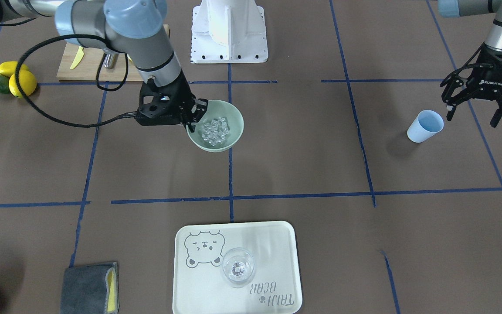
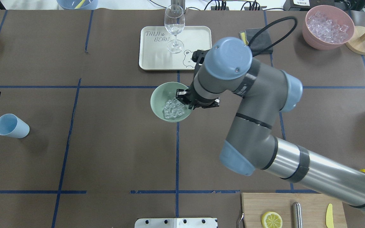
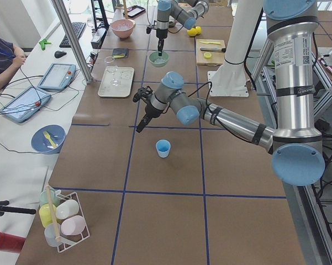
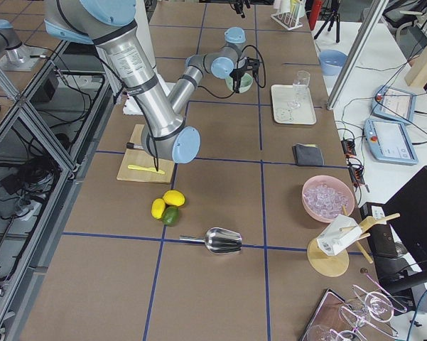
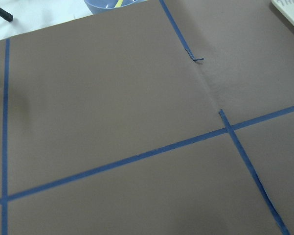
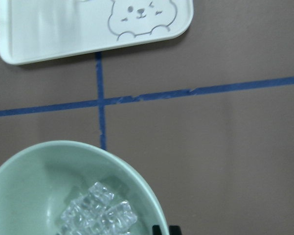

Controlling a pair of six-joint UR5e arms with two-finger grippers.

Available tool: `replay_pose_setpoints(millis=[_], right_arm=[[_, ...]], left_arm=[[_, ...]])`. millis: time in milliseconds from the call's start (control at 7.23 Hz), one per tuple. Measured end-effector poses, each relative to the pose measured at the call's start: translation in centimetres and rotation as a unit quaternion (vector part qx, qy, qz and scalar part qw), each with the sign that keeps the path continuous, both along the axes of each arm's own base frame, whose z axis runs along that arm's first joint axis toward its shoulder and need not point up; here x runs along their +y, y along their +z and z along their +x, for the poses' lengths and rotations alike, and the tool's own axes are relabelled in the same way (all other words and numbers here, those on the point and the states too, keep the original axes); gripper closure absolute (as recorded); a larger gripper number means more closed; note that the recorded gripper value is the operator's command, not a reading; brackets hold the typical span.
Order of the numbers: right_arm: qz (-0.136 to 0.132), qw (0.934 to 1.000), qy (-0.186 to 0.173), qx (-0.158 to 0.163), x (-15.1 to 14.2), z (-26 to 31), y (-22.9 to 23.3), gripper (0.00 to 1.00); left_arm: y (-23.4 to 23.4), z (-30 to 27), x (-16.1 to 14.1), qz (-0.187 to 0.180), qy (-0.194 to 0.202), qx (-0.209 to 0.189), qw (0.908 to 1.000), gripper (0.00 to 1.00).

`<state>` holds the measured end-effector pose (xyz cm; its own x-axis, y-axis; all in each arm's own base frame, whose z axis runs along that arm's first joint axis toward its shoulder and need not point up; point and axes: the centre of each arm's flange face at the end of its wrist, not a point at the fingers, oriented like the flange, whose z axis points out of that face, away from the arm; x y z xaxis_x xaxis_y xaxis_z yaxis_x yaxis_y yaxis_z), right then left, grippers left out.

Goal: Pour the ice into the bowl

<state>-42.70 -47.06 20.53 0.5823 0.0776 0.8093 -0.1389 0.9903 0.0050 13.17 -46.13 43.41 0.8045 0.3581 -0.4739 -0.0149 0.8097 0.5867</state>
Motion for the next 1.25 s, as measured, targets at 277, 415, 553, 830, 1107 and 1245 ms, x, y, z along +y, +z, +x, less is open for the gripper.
replay_pose_setpoints(millis=[277,415,553,830,1107,1245], right_arm=[[0.022,0.9993,-0.018,0.023,-3.3,7.2,5.8,1.00],[0.034,0.9983,-0.029,0.039,-4.5,10.5,9.1,1.00],[0.042,0.9964,-0.041,0.061,-5.1,14.0,13.3,1.00],[0.051,0.9921,-0.062,0.096,-4.2,20.5,22.5,1.00],[0.030,0.9905,-0.071,0.114,-0.9,24.2,30.4,1.00],[0.015,0.9901,-0.074,0.119,0.3,25.0,33.2,1.00]], left_arm=[[0.4,-3.6,-4.3,-0.027,0.036,0.004,0.9990,0.00],[1.3,-4.6,-5.4,-0.035,0.052,0.009,0.9980,0.00],[2.0,-5.2,-6.0,-0.046,0.057,0.010,0.9973,0.00],[3.3,-6.0,-6.5,-0.062,0.054,0.010,0.9966,0.00],[3.9,-6.5,-6.6,-0.069,0.050,0.010,0.9963,0.00],[4.2,-6.7,-6.5,-0.072,0.050,0.012,0.9961,0.00]])
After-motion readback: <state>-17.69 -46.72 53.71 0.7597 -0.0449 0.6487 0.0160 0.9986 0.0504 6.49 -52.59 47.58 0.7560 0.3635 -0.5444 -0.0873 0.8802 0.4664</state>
